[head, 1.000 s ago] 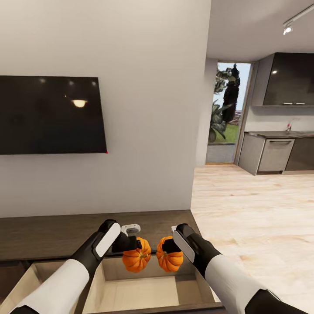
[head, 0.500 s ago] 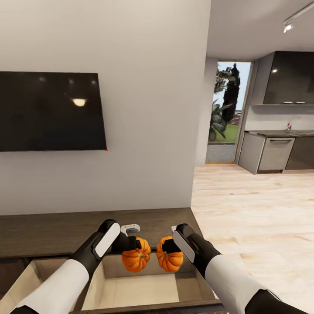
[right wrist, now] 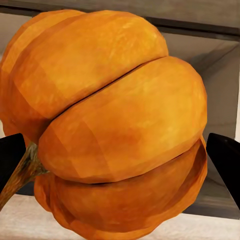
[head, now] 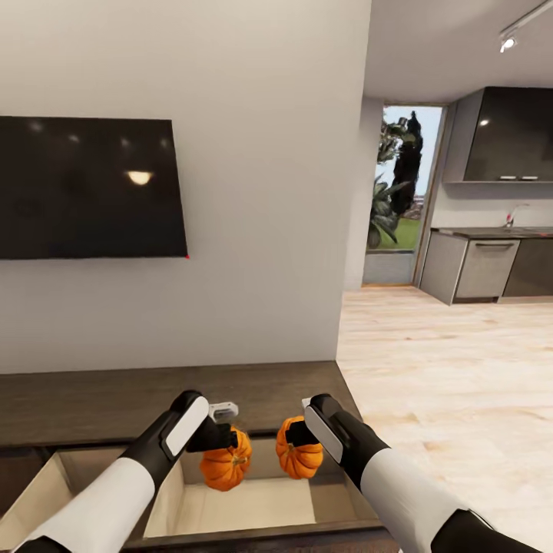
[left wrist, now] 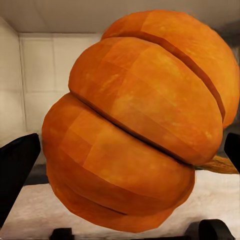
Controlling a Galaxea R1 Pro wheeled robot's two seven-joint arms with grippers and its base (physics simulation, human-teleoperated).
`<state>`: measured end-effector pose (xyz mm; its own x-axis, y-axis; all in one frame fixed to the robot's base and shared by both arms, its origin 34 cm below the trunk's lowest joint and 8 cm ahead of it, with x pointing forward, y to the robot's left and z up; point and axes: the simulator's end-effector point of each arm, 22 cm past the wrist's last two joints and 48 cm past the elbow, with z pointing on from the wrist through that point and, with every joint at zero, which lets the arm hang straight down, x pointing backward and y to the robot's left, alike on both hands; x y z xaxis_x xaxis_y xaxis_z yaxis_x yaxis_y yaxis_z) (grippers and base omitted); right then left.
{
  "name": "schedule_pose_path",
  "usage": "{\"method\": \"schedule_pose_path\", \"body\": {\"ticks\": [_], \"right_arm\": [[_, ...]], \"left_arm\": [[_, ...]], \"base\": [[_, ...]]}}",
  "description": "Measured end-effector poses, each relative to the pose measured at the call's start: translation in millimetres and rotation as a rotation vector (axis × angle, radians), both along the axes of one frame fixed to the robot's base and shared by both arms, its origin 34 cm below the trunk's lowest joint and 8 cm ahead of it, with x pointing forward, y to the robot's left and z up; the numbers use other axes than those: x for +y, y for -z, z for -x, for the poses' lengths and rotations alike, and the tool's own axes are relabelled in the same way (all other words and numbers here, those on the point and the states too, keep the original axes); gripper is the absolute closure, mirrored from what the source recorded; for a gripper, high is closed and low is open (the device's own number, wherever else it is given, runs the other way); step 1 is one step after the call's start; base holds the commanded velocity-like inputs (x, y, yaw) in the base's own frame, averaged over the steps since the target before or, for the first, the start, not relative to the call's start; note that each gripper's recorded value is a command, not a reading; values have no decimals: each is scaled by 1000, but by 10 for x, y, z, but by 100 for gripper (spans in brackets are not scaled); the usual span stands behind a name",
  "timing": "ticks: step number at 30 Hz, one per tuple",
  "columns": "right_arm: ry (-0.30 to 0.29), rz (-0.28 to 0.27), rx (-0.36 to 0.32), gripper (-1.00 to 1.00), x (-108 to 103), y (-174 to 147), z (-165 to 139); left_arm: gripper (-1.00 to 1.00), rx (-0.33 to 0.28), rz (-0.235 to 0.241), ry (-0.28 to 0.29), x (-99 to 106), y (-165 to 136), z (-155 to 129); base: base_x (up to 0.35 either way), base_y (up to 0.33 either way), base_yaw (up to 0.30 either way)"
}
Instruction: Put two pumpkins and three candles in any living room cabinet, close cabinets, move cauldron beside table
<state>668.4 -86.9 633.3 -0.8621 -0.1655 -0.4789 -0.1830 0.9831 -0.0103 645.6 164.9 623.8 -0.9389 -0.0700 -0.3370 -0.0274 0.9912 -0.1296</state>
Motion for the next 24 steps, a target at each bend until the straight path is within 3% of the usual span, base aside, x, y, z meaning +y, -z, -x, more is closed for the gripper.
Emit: {"method": "schedule_pose_path", "body": {"ticks": [8, 24], "right_arm": [[2, 5, -1, 100, -13, 165, 27], [8, 11, 5, 100, -45, 532, 101]], "left_arm": [[100, 27, -31, -21, 107, 272, 83], [100, 29, -29, -23, 110, 620, 153]], "base": [[0, 0, 0], [0, 0, 0]]}}
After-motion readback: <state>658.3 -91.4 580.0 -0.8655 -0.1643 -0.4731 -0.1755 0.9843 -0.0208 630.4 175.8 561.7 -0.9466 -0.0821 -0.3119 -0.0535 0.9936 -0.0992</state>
